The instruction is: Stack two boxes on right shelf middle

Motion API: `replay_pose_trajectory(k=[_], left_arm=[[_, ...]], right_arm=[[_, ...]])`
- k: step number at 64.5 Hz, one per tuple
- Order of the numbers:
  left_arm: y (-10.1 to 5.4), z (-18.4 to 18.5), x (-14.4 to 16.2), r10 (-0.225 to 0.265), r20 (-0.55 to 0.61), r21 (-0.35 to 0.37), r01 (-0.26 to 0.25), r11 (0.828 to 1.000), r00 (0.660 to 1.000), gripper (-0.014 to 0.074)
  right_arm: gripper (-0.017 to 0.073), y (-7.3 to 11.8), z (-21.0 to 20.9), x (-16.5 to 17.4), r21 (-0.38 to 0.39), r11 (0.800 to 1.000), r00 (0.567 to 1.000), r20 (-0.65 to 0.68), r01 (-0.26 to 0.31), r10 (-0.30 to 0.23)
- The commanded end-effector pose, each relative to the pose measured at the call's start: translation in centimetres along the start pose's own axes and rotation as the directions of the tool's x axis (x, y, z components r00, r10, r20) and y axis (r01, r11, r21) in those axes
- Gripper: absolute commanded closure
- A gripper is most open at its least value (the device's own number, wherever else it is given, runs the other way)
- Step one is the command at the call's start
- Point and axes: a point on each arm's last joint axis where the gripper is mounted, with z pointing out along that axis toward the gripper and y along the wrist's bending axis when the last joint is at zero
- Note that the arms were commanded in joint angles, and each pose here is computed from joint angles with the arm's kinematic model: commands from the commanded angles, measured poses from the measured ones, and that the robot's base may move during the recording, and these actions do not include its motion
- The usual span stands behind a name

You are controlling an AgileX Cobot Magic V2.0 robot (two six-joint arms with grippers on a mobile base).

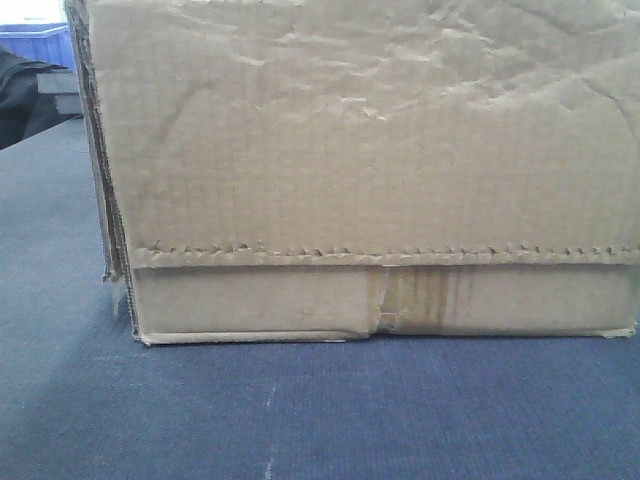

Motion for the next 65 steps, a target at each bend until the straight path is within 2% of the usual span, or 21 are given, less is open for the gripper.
replay_pose_trajectory(k=[1, 13, 29, 32, 39, 45, 48, 52, 54, 65], left_arm=[[-0.8, 2.1, 0.1, -0.014, -0.012, 0.028, 0.015, 1.000, 1.000, 0.0705], [-1.1, 5.6, 1.0, -0.017, -0.086, 0.032, 0.020, 0.999, 0.996, 0.0705], [-0.9, 6.1, 1.2, -0.014, -0.098, 0.018, 0.015, 1.000, 0.995, 0.0688], [-0.9, 6.1, 1.2, -0.014, -0.098, 0.018, 0.015, 1.000, 0.995, 0.0648], [-0.9, 6.0, 1.1, -0.013, -0.096, 0.019, 0.015, 1.000, 0.995, 0.0456], [-0.9, 5.9, 1.1, -0.014, -0.093, 0.021, 0.016, 1.000, 0.996, 0.0242], [-1.0, 5.6, 0.9, -0.012, -0.086, 0.024, 0.015, 1.000, 0.996, 0.0097], [-1.2, 5.0, 0.5, -0.011, -0.071, 0.031, 0.013, 0.999, 0.997, -0.0010], [-1.3, 4.7, 0.3, -0.011, -0.065, 0.037, 0.014, 0.999, 0.998, -0.0030], [-1.8, 1.4, -0.8, 0.012, -0.024, 0.033, -0.011, 0.999, 1.000, 0.0013]], right_arm=[[0.0000, 0.0, -0.1, -0.2, 0.004, 1.000, 1.000, 0.013, 0.010, -0.010], [0.0000, 0.0, -0.1, -0.2, 0.004, 1.000, 1.000, 0.013, 0.010, -0.010], [0.0000, 0.0, -0.1, -0.2, 0.004, 1.000, 1.000, 0.013, 0.010, -0.010], [0.0000, 0.0, -0.1, -0.2, 0.004, 1.000, 1.000, 0.013, 0.010, -0.010], [0.0000, 0.0, -0.1, -0.2, 0.004, 1.000, 1.000, 0.013, 0.010, -0.010], [0.0000, 0.0, -0.1, -0.2, 0.004, 1.000, 1.000, 0.013, 0.010, -0.010], [0.0000, 0.0, -0.1, -0.2, 0.004, 1.000, 1.000, 0.013, 0.010, -0.010], [0.0000, 0.0, -0.1, -0.2, 0.004, 1.000, 1.000, 0.013, 0.010, -0.010], [0.0000, 0.0, -0.1, -0.2, 0.004, 1.000, 1.000, 0.013, 0.010, -0.010], [0.0000, 0.0, -0.2, -0.4, 0.003, 1.000, 1.000, 0.016, 0.010, -0.010]])
